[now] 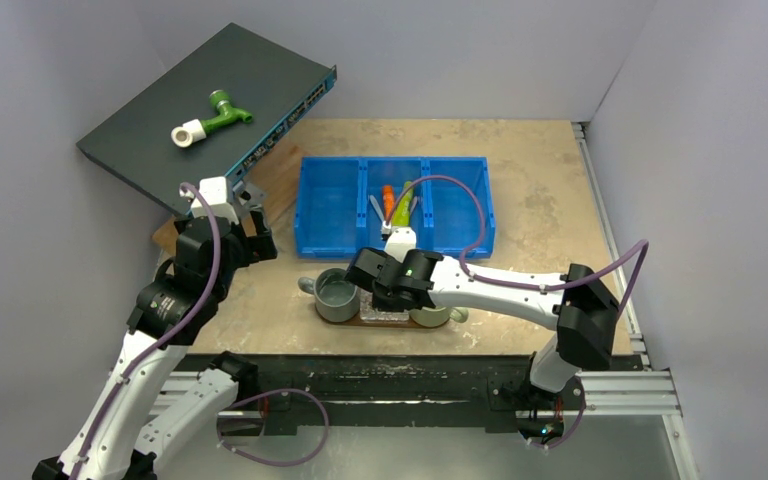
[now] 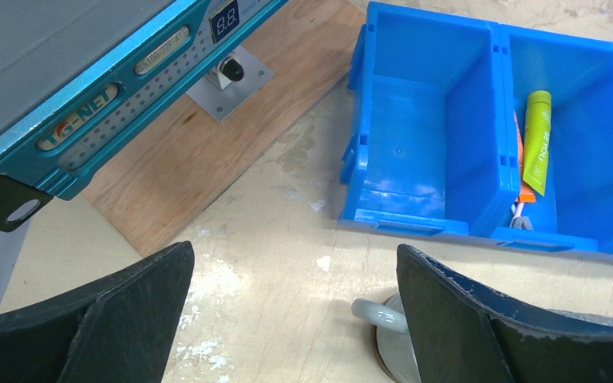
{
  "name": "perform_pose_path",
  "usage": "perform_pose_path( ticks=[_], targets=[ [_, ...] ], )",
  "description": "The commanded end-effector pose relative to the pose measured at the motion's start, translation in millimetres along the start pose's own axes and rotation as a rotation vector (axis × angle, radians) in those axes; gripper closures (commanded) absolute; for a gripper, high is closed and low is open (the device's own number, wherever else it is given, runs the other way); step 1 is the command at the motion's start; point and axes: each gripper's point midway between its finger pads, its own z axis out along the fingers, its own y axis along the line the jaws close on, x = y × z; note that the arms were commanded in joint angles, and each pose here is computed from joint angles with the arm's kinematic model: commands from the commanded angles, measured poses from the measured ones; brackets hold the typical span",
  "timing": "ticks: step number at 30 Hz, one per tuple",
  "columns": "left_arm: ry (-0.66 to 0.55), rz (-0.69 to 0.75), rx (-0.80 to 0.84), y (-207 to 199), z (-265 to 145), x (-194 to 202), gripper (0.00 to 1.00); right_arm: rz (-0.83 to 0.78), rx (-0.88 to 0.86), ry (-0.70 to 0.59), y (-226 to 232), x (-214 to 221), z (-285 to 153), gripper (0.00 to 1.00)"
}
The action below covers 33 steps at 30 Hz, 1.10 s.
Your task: Prepare toiletry sets of a toothbrush and toothpaste on the tray
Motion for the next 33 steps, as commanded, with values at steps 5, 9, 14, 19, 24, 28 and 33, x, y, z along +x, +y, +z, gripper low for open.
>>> perform_pose_path(
  ticks=[5, 9, 14, 19, 24, 28, 33],
  targets=[
    [-0.049, -0.038, 0.013, -2, -7, -17, 0.03, 0.026, -0.029, -0.026, 12, -9, -7, 0.97],
    [-0.05, -0.039, 0.016, -2, -7, -17, 0.03, 0.03, -0.034, -0.026, 12, -9, -10, 0.87],
    [-0.05, -0.039, 0.015, -2, -7, -17, 0.02, 0.028, -0.035, -0.04, 14, -13, -15, 0.79],
    [-0.048, -0.037, 0.015, -2, -7, -17, 0.02, 0.032, -0.037, -0.058, 15, -21, -24, 0.74],
    [-0.046, -0.036, 0.013, -2, -6, -16, 0.02, 0.03, -0.035, -0.082, 14, -32, -37, 0.69],
    [-0.049, -0.037, 0.013, -2, -6, -17, 0.02, 0.014, -0.02, -0.116, 11, -45, -50, 0.67],
    [-0.041, -0.033, 0.012, -2, -5, -16, 0.03, -0.037, -0.017, -0.198, 12, -74, -67, 0.66]
  ],
)
